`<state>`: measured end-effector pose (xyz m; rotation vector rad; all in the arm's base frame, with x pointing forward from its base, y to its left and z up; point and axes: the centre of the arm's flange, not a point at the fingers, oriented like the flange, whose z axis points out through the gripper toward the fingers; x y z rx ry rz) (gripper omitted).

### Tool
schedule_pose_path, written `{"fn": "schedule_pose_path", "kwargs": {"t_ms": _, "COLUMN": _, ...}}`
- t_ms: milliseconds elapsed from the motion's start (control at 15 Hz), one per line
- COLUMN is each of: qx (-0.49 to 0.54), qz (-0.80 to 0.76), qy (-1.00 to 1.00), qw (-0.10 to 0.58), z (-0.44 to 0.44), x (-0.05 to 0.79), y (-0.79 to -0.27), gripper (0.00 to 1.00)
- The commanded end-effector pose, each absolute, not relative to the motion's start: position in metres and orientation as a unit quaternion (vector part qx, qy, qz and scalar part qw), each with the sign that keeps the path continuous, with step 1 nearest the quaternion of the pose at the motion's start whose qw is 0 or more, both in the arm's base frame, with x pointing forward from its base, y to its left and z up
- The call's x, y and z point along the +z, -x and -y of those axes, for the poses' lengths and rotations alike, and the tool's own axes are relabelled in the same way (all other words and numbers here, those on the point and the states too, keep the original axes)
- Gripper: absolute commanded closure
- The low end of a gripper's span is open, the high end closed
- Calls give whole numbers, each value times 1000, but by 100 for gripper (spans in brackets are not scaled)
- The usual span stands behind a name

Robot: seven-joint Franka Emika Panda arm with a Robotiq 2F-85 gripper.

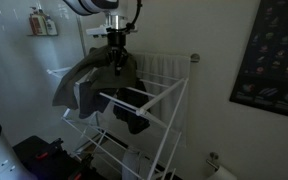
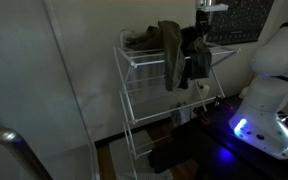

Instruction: Fold the pants

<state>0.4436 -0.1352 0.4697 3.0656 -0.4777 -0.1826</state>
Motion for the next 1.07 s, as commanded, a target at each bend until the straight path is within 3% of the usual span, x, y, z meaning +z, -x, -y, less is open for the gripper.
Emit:
{"fn": "schedule_pose_path", "kwargs": {"t_ms": 0, "qx": -59, "qz": 167, "qy": -984, "qw": -2, "z": 129, "x": 482, "y": -436, "gripper": 99}}
{"fn": "schedule_pose_path", "kwargs": {"t_ms": 267, "qx": -100, "qz": 172, "qy": -979, "qw": -47, "z": 127, "x": 494, "y": -439, "gripper": 99}}
{"fn": "schedule_pose_path", "kwargs": {"t_ms": 600, "qx": -138, "qz": 160, "qy": -964, "qw": -162, "z": 105, "x": 551, "y": -450, "gripper": 99}}
{"fn": "schedule_pose_path", "kwargs": {"t_ms": 1000, "qx": -97, "qz": 172, "qy": -949, "qw": -246, "z": 81, "x": 607, "y": -494, "gripper": 99}}
